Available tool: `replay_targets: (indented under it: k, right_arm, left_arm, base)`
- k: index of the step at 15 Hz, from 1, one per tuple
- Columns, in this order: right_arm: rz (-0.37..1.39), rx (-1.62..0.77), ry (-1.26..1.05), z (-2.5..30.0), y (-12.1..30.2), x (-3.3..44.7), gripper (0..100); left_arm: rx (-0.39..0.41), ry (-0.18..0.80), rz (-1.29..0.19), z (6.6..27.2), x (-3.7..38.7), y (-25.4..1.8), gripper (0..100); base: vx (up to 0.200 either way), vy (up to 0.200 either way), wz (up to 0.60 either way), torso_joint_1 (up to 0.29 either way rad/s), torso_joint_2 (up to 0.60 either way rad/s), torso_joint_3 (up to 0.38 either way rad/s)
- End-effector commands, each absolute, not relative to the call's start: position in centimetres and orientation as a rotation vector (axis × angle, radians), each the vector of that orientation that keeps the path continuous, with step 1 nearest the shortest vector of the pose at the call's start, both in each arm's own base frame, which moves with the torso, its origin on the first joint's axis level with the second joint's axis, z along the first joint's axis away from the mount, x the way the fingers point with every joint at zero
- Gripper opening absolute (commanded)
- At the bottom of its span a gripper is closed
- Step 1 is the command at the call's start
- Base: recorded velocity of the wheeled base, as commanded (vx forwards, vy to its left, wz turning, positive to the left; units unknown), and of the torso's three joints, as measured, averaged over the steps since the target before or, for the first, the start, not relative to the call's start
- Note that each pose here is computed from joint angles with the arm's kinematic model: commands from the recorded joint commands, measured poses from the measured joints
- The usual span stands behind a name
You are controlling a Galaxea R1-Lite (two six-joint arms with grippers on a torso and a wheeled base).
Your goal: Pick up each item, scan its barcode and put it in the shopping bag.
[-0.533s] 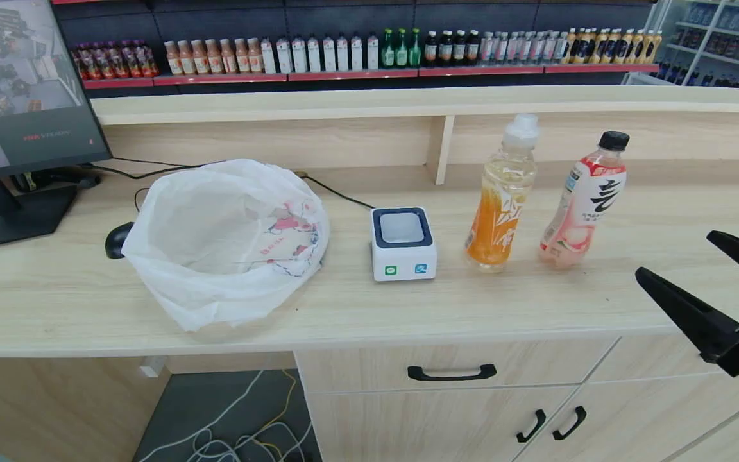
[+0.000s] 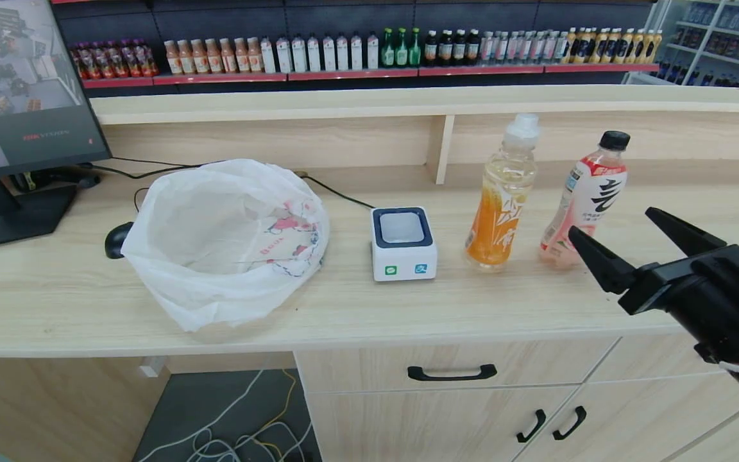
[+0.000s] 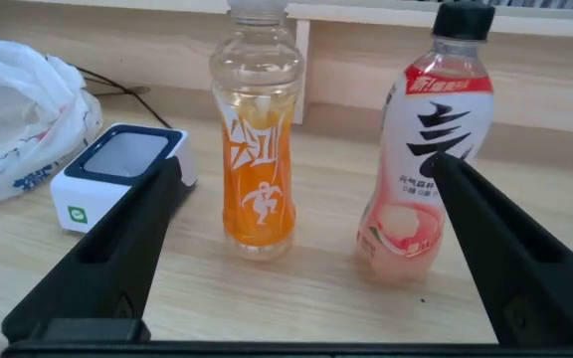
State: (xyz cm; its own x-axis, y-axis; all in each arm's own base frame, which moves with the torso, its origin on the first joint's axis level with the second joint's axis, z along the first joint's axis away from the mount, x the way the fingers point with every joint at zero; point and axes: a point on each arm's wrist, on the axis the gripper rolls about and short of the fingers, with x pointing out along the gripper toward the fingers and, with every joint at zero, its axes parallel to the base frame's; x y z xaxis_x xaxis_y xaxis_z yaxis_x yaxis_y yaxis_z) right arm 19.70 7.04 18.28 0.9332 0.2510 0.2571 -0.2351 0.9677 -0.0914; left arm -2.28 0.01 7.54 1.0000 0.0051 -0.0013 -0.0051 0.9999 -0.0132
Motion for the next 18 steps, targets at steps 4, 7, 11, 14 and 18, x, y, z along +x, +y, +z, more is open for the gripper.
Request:
replay_targets:
  k: [4,7,11,14,18]
  right_arm:
    - [0.279,-0.020,-0.212,17.0,10.2,22.2,100]
    - [0.273,-0.014,-0.214,16.9,10.4,22.9,100]
    - [0.268,-0.056,-0.242,17.2,11.2,24.5,100]
    - [0.248,-0.057,-0.237,16.6,11.5,25.8,100]
    - [0.242,-0.027,-0.207,15.7,11.9,26.5,100]
  left_arm:
    - [-0.012,0.000,0.006,7.6,-2.3,0.0,100]
    - [-0.012,0.001,0.006,7.5,-2.3,0.0,100]
    - [-0.014,0.000,0.006,7.6,-2.3,0.0,100]
    - [-0.012,0.000,0.006,7.5,-2.3,0.0,100]
    - [-0.012,-0.002,0.006,7.6,-2.3,0.0,100]
  base:
    - [0.000,0.000,0.00,0.000,0.00,0.000]
    - [0.000,0.000,0.00,0.000,0.00,0.000]
    - [0.000,0.000,0.00,0.000,0.00,0.000]
    - [0.000,0.000,0.00,0.000,0.00,0.000]
    - [0.000,0.000,0.00,0.000,0.00,0.000]
